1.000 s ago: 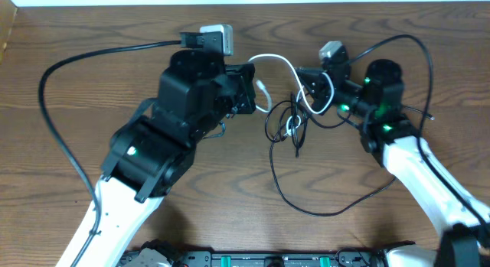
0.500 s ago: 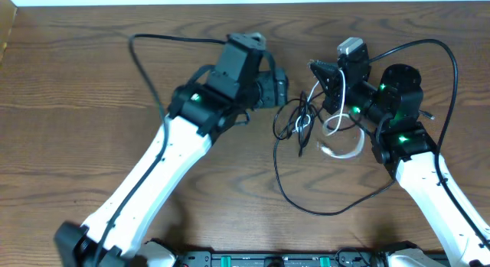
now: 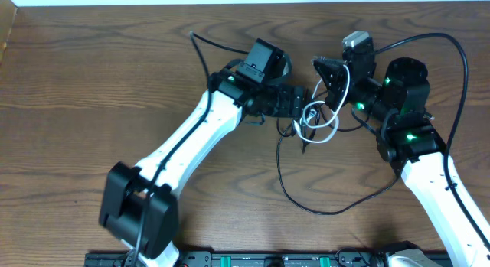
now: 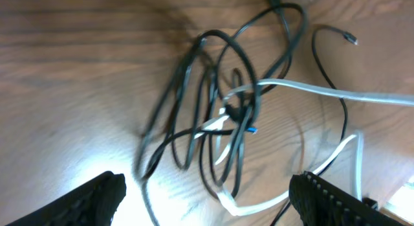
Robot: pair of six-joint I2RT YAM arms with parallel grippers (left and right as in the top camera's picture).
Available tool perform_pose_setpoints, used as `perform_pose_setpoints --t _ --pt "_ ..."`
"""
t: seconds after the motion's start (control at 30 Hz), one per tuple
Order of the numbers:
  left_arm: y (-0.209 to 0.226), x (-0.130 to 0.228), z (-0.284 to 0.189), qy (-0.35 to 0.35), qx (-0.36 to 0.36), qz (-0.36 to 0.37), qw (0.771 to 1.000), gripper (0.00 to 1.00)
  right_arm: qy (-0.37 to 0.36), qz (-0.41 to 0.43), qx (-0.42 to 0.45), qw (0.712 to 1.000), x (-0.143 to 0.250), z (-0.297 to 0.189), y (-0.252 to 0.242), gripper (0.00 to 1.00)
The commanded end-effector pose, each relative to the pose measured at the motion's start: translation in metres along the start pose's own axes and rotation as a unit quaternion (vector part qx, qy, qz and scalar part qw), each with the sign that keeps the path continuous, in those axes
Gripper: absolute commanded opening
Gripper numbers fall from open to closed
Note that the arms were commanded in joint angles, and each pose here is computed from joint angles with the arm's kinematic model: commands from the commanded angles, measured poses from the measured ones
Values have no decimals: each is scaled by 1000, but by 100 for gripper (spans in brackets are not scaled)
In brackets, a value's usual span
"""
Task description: Untangle cables
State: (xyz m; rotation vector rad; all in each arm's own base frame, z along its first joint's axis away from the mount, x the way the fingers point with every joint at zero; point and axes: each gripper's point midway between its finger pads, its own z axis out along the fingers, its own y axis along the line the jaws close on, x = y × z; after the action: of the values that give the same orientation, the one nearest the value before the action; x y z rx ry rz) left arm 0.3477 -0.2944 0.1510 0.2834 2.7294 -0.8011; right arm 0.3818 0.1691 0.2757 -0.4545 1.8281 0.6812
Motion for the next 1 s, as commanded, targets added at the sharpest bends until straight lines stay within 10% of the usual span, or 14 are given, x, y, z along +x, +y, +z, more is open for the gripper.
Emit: perform_pose_setpoints --t 0.0,0.23,0.5,0.97 --pt "-12 -6 18 12 49 -5 999 85 -3 5 -21 1000 -8 -5 9 1" --pt "-3 -13 49 13 52 -46 998 82 15 -2 -83 996 0 -8 30 1" --pt "8 -1 69 42 45 -45 997 29 36 -2 -80 996 11 -8 29 2" --pt "62 -1 54 62 9 -38 997 10 43 -5 12 999 13 -29 -20 1"
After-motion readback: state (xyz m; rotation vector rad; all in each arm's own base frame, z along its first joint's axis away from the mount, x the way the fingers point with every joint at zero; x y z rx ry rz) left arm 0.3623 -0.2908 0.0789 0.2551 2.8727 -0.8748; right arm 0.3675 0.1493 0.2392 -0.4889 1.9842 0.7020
